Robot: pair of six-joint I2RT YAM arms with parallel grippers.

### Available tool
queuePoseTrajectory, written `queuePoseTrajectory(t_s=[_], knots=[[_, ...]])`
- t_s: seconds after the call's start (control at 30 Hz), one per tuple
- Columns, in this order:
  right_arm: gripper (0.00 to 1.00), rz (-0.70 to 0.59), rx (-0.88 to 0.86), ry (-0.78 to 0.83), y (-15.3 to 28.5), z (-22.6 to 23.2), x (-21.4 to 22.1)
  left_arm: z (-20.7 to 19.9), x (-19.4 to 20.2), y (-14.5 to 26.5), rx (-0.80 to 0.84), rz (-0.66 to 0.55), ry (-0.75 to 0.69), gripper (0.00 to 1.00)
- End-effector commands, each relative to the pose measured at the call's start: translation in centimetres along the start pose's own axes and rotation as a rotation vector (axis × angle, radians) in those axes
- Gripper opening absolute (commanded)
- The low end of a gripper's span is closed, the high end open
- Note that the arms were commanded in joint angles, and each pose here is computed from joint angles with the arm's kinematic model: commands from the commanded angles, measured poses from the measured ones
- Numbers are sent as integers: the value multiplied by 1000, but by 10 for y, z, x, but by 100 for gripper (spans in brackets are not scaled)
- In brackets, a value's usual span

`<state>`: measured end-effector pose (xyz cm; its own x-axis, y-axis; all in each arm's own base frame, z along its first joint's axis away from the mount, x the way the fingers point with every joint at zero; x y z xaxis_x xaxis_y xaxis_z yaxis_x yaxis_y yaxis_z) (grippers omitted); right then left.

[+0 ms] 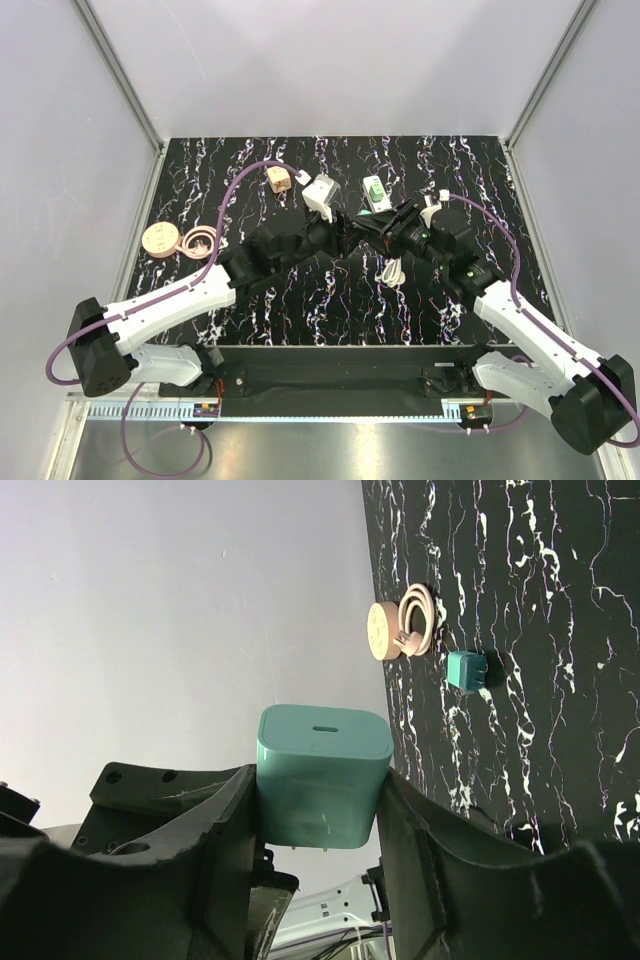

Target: Insert the plug

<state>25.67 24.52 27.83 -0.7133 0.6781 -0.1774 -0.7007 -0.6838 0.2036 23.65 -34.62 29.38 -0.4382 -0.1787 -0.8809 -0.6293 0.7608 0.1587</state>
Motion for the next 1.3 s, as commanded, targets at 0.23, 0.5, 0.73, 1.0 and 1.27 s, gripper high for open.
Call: queuePoseTrajectory(t_s=[0.23,0.5,0.73,1.0,1.27], knots=[[0,-36,-70,-2,0,16,0,-13,-24,-6,25,-93,28,57],[4,-22,-62,6,-7,11,2,-11,-17,-12,27,-87,36,18],[57,-21,-91,58,2,8,6,-13,-18,-8,34,-78,32,0],[90,-59,-125,340,32,15,5,-29,-25,36,160,-51,114,0],[89,83,-345,683,68,51,35,-33,-22,95,314,35,268,0]])
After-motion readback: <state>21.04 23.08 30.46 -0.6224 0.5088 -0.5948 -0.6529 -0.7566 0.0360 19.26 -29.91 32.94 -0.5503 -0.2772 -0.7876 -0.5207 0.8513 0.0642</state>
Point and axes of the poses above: each gripper's point midway between its finger pads, its own y axis back along the fingers, its own z axis along the line the jaws close on, x = y × z, the point moved 1 cm from there along y, back along the fingers, and after that the axes turned 6 degrees about y, right-handed, at the moved point
